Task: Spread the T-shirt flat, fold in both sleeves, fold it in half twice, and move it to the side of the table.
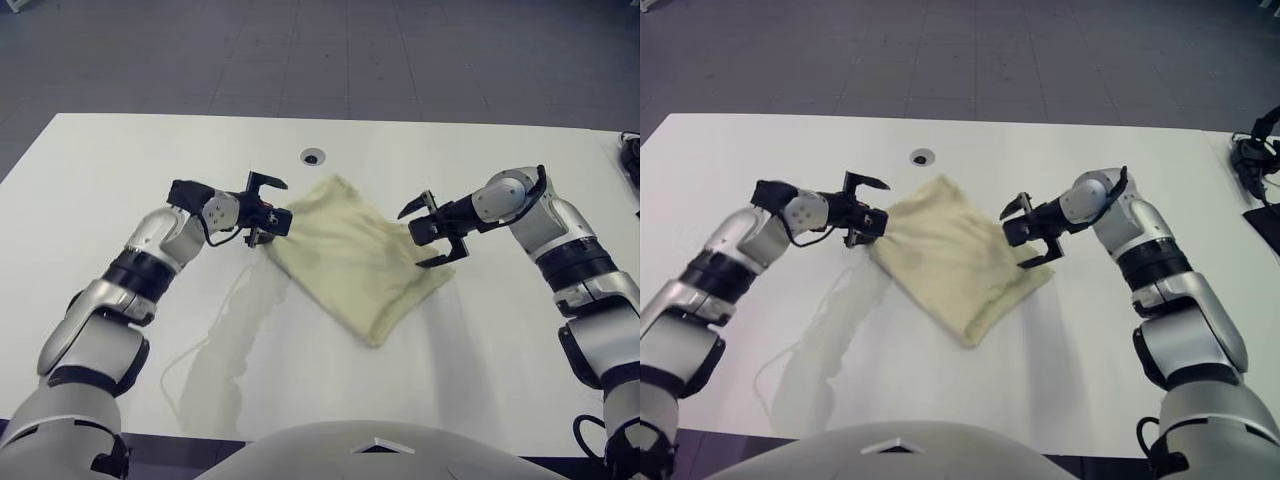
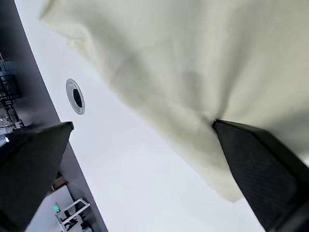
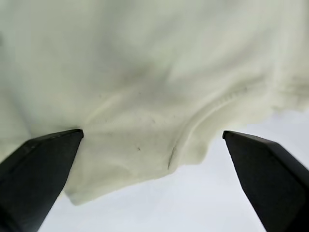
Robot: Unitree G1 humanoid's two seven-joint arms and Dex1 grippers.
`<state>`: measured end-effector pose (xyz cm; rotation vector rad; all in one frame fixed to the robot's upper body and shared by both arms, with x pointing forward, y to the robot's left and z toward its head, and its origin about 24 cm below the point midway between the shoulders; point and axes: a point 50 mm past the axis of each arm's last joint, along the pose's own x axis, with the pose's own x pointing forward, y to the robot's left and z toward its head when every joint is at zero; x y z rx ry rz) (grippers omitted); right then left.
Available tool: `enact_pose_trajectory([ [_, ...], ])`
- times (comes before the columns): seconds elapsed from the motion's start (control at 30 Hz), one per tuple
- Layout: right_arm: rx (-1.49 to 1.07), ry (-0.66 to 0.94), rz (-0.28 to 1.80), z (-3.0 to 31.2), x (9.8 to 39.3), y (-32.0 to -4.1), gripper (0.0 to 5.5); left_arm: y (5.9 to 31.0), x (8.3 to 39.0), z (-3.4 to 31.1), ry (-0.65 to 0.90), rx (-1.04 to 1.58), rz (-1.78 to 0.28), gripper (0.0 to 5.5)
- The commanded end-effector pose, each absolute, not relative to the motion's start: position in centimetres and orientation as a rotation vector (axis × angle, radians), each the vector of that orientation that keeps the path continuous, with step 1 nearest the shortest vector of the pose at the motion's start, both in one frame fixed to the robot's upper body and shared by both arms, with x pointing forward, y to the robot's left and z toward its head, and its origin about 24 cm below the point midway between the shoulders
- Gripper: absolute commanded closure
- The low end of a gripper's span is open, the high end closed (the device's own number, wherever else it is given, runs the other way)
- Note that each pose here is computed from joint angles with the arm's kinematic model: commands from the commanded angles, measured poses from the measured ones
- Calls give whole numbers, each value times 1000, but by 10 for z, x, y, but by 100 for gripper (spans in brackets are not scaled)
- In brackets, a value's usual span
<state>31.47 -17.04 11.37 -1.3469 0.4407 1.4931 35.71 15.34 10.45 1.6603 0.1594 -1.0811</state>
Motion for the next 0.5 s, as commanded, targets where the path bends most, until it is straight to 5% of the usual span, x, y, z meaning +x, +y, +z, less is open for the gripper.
enact_pose_trajectory([
  [0.03, -1288, 358, 1638, 113, 281, -130, 11, 139, 382, 111, 20, 1891, -1088, 10],
  [0.23, -1140, 231, 1548, 124, 276, -103, 11, 130, 395, 137, -176, 1786, -921, 10],
  [0.37, -989, 122, 1358, 152, 286, -109, 11, 151, 389, 163, -204, 1460, -887, 10],
  [0.5, -864, 305, 1287, 157, 257, -172, 11, 193, 283, 172, 3, 960, -1178, 10],
])
